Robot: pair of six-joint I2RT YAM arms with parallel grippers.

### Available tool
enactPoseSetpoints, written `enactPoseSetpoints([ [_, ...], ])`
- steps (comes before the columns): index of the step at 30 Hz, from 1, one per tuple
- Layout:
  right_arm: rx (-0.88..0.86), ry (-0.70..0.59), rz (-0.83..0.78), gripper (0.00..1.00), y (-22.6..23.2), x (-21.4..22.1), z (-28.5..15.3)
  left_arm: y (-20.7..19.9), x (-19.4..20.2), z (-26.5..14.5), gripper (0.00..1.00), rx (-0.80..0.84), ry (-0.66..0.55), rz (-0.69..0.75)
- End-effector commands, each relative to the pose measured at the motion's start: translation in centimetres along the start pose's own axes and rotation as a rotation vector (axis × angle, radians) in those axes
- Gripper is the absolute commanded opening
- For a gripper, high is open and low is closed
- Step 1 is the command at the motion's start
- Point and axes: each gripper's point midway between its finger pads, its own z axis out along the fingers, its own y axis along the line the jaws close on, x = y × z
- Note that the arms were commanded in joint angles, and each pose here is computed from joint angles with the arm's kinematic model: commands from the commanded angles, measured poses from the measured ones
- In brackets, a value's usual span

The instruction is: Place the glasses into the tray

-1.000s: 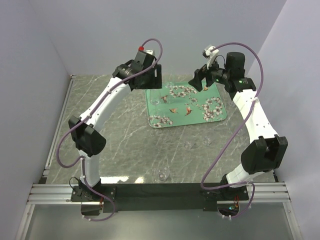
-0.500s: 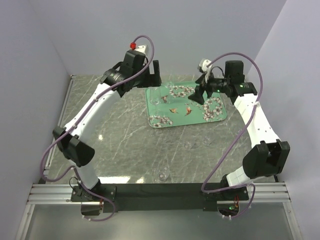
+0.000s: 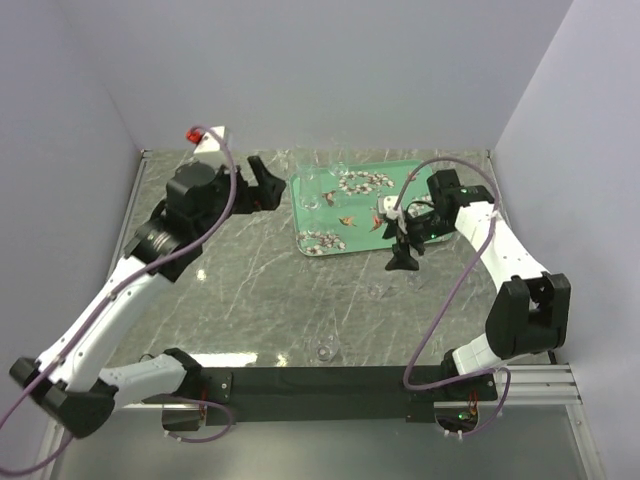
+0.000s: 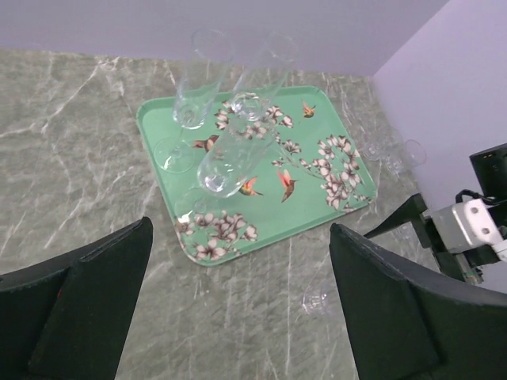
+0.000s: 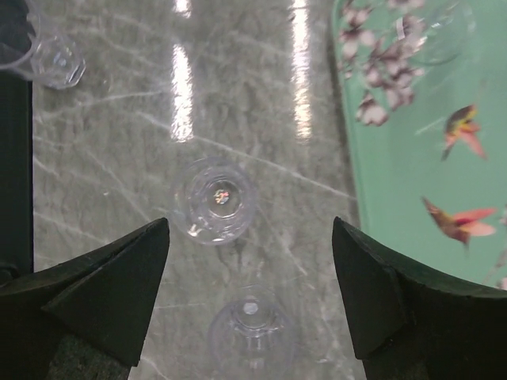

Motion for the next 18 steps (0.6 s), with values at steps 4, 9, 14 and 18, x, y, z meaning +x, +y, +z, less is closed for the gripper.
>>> enactPoseSetpoints([
  [4, 0.000, 0.124, -0.050, 0.85, -0.3, 3.1, 3.3, 1.8, 0.7, -2.2, 0.99, 0.022, -0.059, -0.031],
  [9, 0.025, 0.204, -0.013, 0.79, -0.8, 5.1, 4.9, 2.9, 2.7, -3.5, 0.99, 0.015, -0.030, -0.055],
  [14, 0.054, 0.251, -0.005, 0.74, -1.3, 6.1, 6.4, 3.8, 5.2, -3.8, 0.99, 0.006, 0.010, -0.111],
  [18, 0.051, 0.281, 0.004, 0.66, -1.3, 6.9, 7.3, 4.3, 6.5, -4.1, 0.99, -0.005, 0.031, -0.148],
])
